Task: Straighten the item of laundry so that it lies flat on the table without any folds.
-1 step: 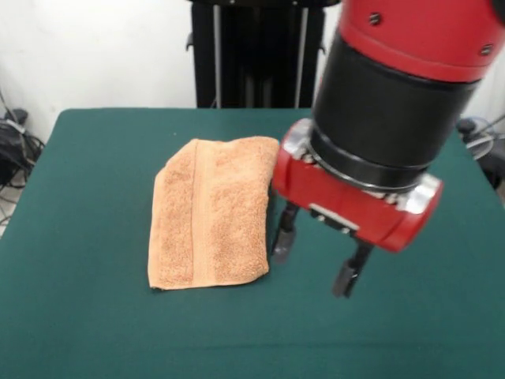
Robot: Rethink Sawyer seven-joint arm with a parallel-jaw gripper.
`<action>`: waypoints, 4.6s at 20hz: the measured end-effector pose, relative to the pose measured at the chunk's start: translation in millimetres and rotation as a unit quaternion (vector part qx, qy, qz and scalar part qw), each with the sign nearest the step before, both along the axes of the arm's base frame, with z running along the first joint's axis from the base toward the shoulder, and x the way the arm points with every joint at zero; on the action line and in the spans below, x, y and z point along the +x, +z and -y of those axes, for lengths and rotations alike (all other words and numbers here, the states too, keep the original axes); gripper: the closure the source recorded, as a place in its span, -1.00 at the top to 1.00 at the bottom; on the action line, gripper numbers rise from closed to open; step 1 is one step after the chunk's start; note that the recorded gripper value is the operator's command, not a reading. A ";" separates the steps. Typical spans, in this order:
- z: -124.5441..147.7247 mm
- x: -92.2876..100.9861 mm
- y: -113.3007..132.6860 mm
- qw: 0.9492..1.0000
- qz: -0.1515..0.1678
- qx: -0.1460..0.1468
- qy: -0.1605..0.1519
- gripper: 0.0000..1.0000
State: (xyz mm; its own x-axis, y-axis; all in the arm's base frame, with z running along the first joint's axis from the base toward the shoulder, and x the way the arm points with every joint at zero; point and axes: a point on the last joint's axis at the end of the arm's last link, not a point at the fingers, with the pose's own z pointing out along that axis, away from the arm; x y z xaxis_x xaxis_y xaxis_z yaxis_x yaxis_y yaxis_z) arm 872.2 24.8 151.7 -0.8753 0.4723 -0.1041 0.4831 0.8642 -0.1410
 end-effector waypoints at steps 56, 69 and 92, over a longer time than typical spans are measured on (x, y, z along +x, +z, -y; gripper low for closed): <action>87.1 -39.0 -48.0 1.000 -0.023 -0.004 0.020 1.00; 121.6 -46.6 -71.8 1.000 -0.007 -0.012 0.018 1.00; 123.4 -76.0 -104.3 0.999 -0.044 0.000 0.027 1.00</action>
State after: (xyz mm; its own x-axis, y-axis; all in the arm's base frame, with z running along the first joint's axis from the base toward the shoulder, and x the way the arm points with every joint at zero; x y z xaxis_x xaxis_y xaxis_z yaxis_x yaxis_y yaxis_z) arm 796.2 -98.6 47.4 -0.9051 0.4245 -0.0256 0.4218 0.8887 -0.1798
